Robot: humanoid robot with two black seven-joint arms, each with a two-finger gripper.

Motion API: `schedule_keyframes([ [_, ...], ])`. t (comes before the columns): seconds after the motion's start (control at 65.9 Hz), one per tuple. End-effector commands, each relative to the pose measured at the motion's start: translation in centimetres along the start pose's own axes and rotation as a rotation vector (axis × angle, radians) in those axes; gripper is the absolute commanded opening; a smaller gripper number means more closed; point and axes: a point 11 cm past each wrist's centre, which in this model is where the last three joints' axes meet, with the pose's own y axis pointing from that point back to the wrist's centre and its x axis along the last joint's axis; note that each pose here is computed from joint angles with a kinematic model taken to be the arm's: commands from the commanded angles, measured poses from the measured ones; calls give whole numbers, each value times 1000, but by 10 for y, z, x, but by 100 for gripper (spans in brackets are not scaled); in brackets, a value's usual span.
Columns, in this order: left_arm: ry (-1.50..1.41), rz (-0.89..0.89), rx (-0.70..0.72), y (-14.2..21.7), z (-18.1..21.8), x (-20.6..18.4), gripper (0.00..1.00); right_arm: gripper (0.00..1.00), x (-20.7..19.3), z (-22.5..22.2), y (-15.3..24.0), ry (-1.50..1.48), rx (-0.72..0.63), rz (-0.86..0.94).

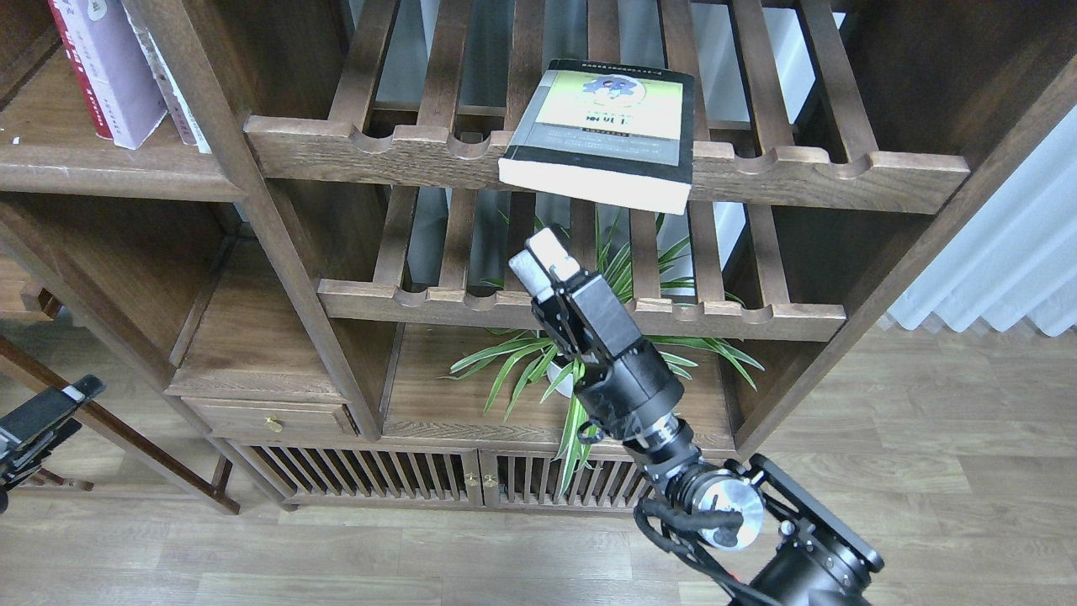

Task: Organize books on shelf
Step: 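Hook the dark book's near edge with the right gripper and tip it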

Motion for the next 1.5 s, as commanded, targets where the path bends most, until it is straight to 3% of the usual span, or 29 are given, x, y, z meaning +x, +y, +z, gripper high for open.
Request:
schedule_keyframes([
  [0.0,-1,1,-4,0,2,0,94,97,-2,-7,-5,15,10,-12],
  [0.804,-11,2,-15,2,8,-1,97,95,-2,-30,-6,46,65,-13],
  [1.032,-12,1,-13,2,8,-1,97,82,-1,-37,-5,52,88,-10],
  [1.487,-13,0,-16,1,9,-2,98,67,3,-38,0,50,97,7],
])
